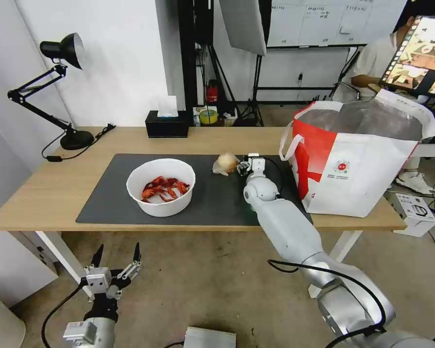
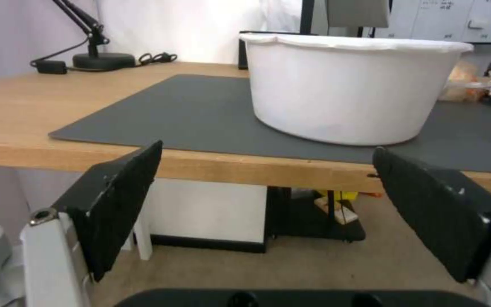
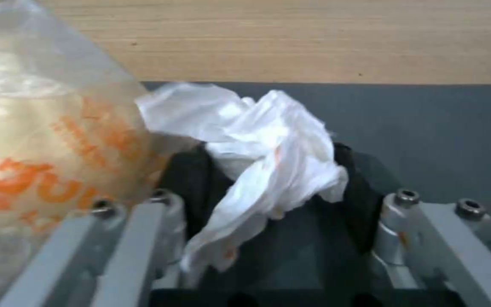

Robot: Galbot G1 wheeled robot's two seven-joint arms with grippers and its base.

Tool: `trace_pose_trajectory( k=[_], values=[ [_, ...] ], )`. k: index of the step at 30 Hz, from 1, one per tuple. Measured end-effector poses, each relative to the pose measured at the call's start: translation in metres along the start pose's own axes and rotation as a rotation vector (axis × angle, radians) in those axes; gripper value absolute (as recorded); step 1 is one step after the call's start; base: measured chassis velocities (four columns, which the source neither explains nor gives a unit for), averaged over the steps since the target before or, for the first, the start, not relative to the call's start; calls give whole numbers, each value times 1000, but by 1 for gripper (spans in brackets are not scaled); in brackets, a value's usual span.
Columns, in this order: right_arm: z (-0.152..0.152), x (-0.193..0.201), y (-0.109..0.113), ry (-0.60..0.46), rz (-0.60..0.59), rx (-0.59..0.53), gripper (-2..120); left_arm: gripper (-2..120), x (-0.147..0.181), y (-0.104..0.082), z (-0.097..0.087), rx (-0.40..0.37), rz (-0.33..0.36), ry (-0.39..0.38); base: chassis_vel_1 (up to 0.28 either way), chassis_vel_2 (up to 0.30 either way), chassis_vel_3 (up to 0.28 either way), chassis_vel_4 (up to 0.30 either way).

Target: Pick up the trash from the table and place it into the takeout bag.

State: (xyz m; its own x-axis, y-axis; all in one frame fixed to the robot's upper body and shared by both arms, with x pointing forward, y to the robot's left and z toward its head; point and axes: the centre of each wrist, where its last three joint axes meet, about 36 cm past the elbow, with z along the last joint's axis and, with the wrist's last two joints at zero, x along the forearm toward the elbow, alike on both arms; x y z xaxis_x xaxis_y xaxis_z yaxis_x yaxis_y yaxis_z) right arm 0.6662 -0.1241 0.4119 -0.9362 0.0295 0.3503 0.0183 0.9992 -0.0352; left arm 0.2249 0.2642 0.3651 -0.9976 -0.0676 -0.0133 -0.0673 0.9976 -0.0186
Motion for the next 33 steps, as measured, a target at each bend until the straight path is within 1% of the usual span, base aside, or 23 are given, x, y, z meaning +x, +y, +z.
trace_pose_trajectory(
  k=[1, 2, 3, 6, 7, 9, 10, 11, 12, 13, 25, 28, 33],
  values=[
    [0, 0, -1, -1, 0, -1, 40, 100, 0, 0, 0, 0, 0, 0, 0, 0, 0, 0],
    [0, 1, -2, -3, 1, -1, 37, 100, 0, 0, 0, 0, 0, 0, 0, 0, 0, 0],
    [0, 1, -2, -3, 1, -1, 37, 100, 0, 0, 0, 0, 0, 0, 0, 0, 0, 0],
    [0, 2, -3, -6, -1, -3, 22, 100, 1, -1, 0, -1, 0, -1, 0, 0, 0, 0],
    [0, 2, -3, -6, -1, -3, 22, 100, 1, -1, 0, -1, 0, -1, 0, 0, 0, 0],
    [1, 3, -3, -8, -1, -5, 10, 100, 1, -1, 0, -1, -1, -3, 0, 0, 0, 0],
    [1, 3, -3, -9, -2, -6, 8, 100, 1, -1, -1, -1, -1, -3, 0, 0, 0, 0],
    [1, 3, -3, -9, -2, -6, 8, 100, 1, -1, -1, -1, -1, -3, 0, 0, 0, 0],
    [1, 4, -3, -11, -3, -7, 2, 100, 1, -1, -1, -1, -1, -3, 0, 0, 0, 0],
    [1, 4, -4, -13, -3, -8, 0, 100, 1, -1, -1, -1, -1, -3, 0, 0, 0, 0],
    [0, 13, -6, -55, -16, -11, 0, 100, 3, -1, 0, 0, -3, -4, 0, 0, 0, 0],
    [-1, 24, -4, -104, -56, -1, 0, 100, 2, -1, -1, 0, -3, -7, 0, 0, 0, 0],
    [0, 32, -1, -148, -98, 1, 0, 100, 2, 0, 0, 0, -3, -8, 0, 0, 0, 0]
  ],
)
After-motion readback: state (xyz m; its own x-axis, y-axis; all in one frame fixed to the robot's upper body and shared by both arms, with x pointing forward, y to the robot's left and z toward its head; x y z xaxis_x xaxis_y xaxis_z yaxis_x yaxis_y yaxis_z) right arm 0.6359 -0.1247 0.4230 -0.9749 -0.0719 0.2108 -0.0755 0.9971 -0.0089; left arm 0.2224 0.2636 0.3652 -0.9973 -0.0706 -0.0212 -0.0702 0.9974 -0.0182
